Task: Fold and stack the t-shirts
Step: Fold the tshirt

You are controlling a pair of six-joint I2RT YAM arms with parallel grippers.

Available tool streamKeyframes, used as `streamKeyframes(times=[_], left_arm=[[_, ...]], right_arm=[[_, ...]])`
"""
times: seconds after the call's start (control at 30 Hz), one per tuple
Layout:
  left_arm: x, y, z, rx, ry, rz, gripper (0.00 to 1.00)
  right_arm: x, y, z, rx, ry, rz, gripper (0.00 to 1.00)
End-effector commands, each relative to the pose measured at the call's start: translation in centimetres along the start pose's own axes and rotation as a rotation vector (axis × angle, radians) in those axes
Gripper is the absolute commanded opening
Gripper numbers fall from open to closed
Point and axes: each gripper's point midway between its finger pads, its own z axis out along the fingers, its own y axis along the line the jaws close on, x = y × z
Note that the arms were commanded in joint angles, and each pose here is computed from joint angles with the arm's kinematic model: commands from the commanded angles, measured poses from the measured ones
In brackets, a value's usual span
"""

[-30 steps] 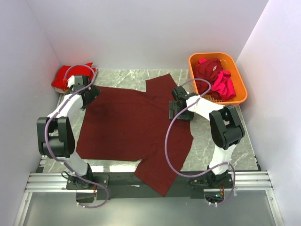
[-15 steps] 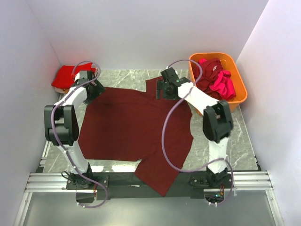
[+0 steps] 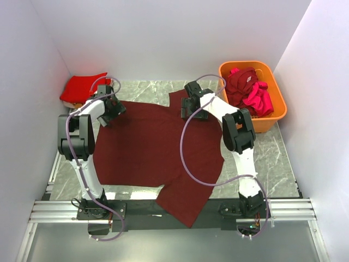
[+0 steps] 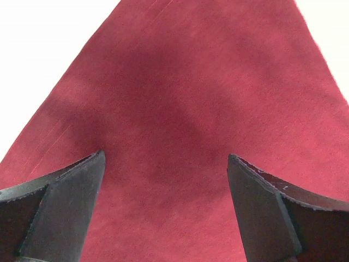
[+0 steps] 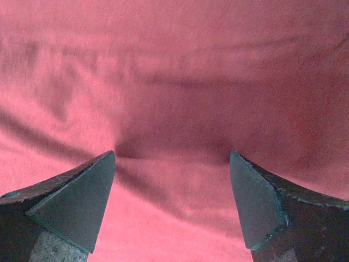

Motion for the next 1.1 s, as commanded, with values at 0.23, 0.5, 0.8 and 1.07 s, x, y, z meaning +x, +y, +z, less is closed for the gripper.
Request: streamKeyframes(times=[0.23, 0.5, 0.8, 1.07], left_arm=[[0.0, -1.5, 3.1, 0.000, 0.061, 0.020, 1.00], [-0.9, -2.9, 4.4, 0.017, 0.065, 0.011, 0.99], [-3.2, -4.3, 4.1, 0.034, 0.024, 0.012, 0.99], [-6.7, -4.9, -3.0, 0.071, -0.113, -0.028, 0.99]], right_arm=[[-2.7, -1.9, 1.6, 0.032, 0.039, -0.001, 0.90], [-8.0, -0.9, 2.3, -0.092, -0.065, 0.020, 0.89], [-13.0, -0.8, 1.4, -0.166, -0.207, 0.024, 0.91], [-13.6, 2.1, -6.2, -0.250, -0.331, -0.059, 0.91]])
